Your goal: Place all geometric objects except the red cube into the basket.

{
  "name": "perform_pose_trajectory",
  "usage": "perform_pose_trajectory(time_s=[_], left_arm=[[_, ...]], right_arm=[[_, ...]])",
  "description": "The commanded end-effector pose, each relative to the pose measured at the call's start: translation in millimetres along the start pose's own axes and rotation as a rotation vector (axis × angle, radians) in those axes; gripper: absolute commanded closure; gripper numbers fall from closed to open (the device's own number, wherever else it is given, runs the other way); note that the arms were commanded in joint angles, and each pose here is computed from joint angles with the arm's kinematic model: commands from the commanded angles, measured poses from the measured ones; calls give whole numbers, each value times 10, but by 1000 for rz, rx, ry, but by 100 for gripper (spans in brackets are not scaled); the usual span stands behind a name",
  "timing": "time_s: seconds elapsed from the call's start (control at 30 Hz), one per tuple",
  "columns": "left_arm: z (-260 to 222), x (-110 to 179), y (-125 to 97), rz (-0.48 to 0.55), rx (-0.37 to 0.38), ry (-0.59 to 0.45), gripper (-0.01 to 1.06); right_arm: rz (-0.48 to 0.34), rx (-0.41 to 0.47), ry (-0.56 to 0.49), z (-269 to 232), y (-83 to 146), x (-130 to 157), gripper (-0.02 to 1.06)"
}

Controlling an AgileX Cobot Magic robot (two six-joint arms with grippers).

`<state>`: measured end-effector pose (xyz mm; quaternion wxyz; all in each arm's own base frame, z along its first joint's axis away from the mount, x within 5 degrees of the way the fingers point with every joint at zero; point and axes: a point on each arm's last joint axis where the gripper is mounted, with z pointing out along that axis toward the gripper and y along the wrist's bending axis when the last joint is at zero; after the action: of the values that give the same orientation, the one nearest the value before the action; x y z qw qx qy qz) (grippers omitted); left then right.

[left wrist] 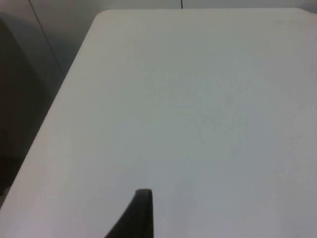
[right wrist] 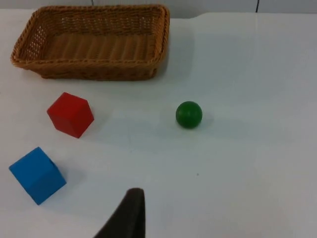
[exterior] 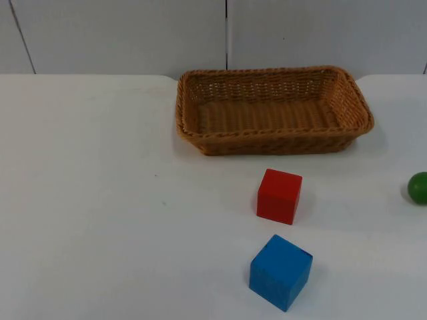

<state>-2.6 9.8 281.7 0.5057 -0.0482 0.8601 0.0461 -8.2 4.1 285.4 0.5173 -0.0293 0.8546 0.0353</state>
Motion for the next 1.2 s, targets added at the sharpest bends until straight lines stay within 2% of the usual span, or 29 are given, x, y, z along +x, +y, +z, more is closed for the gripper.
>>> perform_pose_trajectory(time_s=[0.0, 0.1, 0.2, 0.23, 0.3, 0.37, 0.4, 0.53, 0.7, 0.9, 1.07, 1.17], left_arm=[[-5, -153, -4, -18, 7, -25, 0], [3, -360, -1, -29, -2, -51, 0], [12, -749, 20, -41, -34, -168, 0], [12, -749, 20, -41, -34, -168, 0], [73, -1070, 27, -37, -59, -216, 0], [160, -1285, 2, -41, -50, -193, 0], [160, -1285, 2, -41, -50, -193, 0], [325, -1546, -93, -50, 19, -149, 0], [563, -1659, -144, -39, 25, -82, 0], [816, -1736, -201, -40, 42, -56, 0], [1054, -1707, -245, -24, 46, 38, 0], [1256, -1627, -318, 36, 93, 163, 0]], right_arm=[[6, 15, -29, -37, -8, -152, -1], [-5, 36, -34, -33, -25, -358, -1], [2, 52, -80, -13, -40, -706, -1], [2, 52, -80, -13, -40, -706, -1], [0, 52, -133, -4, -39, -946, -1], [-8, 59, -203, 27, -45, -1227, -1], [-8, 59, -203, 27, -45, -1227, -1], [-38, 94, -219, 101, -76, -1520, -1], [-43, 108, -171, 287, -97, -1704, -1], [-47, 106, -129, 544, -109, -1843, -1], [-50, 103, -129, 705, -114, -1902, -1], [-51, 102, -118, 801, -118, -1921, -1]])
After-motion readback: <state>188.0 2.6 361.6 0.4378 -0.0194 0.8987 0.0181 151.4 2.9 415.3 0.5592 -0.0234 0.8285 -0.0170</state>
